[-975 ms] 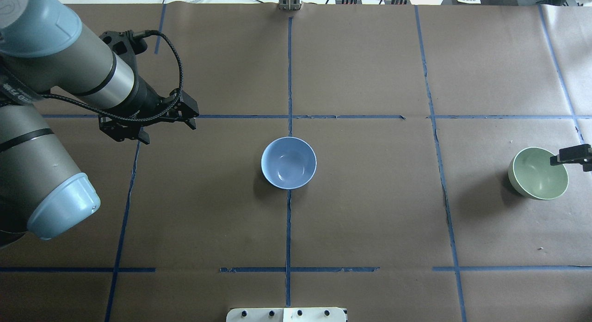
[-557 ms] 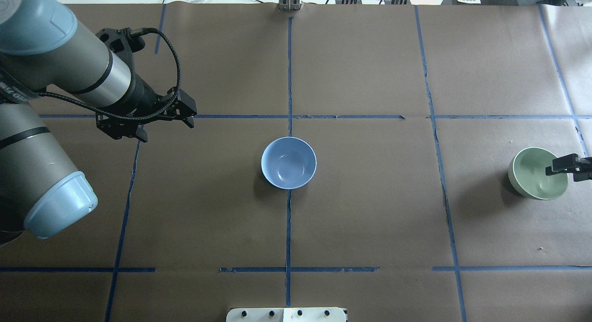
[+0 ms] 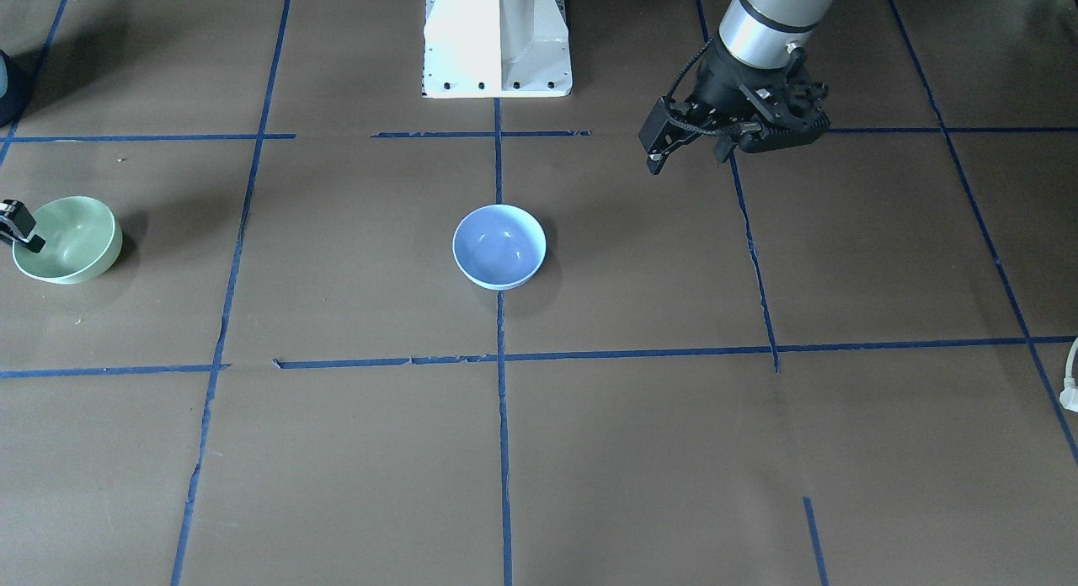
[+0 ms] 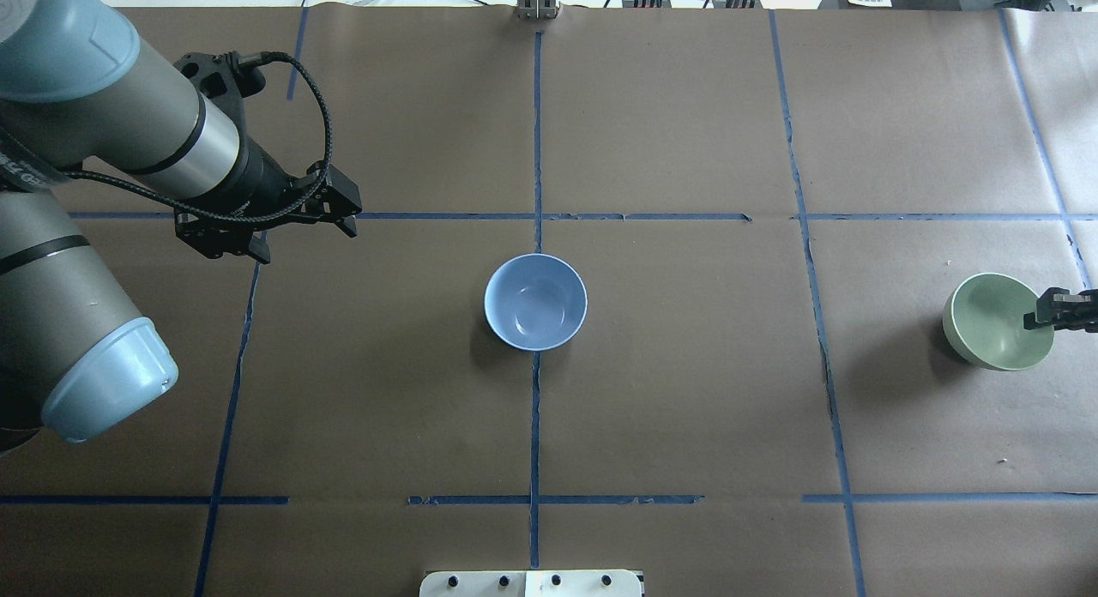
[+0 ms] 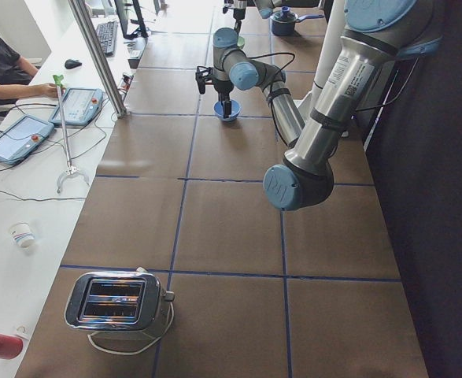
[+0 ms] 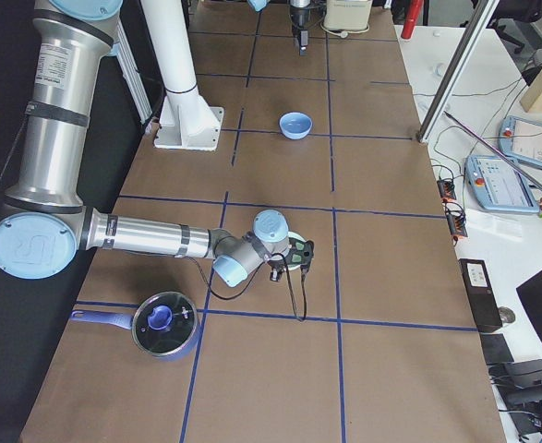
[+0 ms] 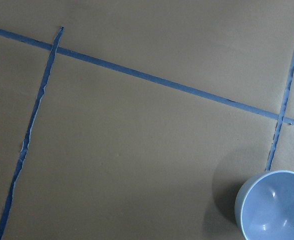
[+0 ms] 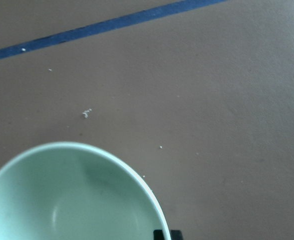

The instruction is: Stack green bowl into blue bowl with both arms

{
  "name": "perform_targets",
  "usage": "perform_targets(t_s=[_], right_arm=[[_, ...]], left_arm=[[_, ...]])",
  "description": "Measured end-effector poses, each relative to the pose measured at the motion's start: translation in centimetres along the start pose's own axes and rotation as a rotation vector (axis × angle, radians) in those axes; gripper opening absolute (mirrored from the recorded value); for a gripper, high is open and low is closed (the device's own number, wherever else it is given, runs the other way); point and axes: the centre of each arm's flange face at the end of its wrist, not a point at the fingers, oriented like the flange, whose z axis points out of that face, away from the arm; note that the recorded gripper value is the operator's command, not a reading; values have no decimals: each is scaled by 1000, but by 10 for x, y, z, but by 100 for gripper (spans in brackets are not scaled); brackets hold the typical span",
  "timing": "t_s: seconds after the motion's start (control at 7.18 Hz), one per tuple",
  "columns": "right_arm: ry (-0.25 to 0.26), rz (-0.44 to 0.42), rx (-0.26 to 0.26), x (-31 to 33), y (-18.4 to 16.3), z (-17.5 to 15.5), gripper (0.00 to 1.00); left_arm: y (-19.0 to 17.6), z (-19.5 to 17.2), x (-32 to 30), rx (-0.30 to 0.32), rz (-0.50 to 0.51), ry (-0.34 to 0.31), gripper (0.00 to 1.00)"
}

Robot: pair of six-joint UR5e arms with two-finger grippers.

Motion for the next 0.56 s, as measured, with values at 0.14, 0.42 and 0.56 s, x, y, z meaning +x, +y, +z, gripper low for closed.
perform_targets(t_s=[0.14, 0.42, 0.56], right_arm=[[-44, 11, 6, -22, -1, -14, 0], [-157, 33, 50, -94, -14, -49, 0], [-222, 43, 70, -141, -29, -63, 0]], left_arm=[[0, 1, -3, 0, -1, -2, 100], [5, 5, -37, 0, 68, -29, 100], [3, 4, -69, 6, 157, -58, 100]])
